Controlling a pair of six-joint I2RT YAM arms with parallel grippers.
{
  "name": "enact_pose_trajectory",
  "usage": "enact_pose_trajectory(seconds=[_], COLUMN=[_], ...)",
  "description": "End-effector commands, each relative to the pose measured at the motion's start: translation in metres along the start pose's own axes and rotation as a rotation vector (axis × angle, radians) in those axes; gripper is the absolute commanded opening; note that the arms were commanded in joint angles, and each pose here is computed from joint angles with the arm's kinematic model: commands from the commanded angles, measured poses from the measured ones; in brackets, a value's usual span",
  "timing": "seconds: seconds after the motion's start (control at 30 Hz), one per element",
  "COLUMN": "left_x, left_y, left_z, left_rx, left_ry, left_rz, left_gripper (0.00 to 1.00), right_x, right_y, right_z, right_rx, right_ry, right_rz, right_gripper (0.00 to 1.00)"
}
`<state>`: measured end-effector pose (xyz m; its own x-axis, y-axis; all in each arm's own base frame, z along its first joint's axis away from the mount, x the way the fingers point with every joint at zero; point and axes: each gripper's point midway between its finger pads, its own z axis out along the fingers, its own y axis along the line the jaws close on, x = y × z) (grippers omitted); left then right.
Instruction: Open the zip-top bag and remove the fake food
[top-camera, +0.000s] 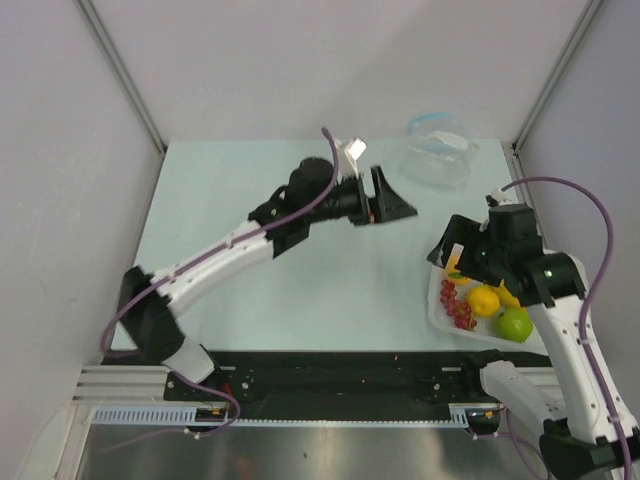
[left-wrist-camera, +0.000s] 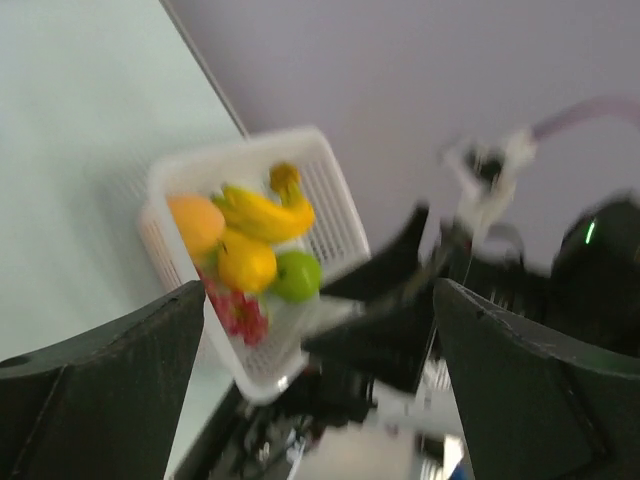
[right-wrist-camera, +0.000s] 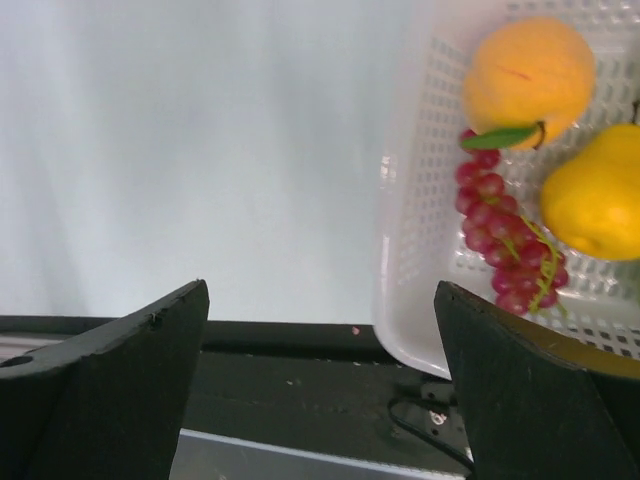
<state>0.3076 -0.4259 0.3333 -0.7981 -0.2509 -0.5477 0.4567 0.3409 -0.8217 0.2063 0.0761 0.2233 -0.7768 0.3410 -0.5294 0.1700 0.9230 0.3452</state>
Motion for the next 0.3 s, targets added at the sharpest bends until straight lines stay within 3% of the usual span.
enact_pose_trajectory(seconds=[0.0,0.07,0.1,0.27], left_x=[0.069,0.066,0.078,0.076], left_y=[-0.016,-0.050,-0.033,-0.059], left_z=[-0.070,-0.115,-0.124,-0.201], left_rx=[-0.046,0.053,0.025,0.161], left_ry=[0.029,-0.068,-0.072,-0.240], left_rz=[0.194,0.218,0.200,0.180], left_gripper=[1.00,1.00,1.00,1.00], right_x=[-0.023,-0.021,-0.019,0.001], right_y=[0.039,0.041,0.042,0.057], right_z=[-0.055,-0.070,-0.082,-0.133], right_rx=[-0.260,-0.298,-0.328,-0.530], right_ry=[-0.237,-0.274,-0.298,-0.355], right_rz=[0.017,0.094,0.112,0.122], right_gripper=[1.00,1.00,1.00,1.00])
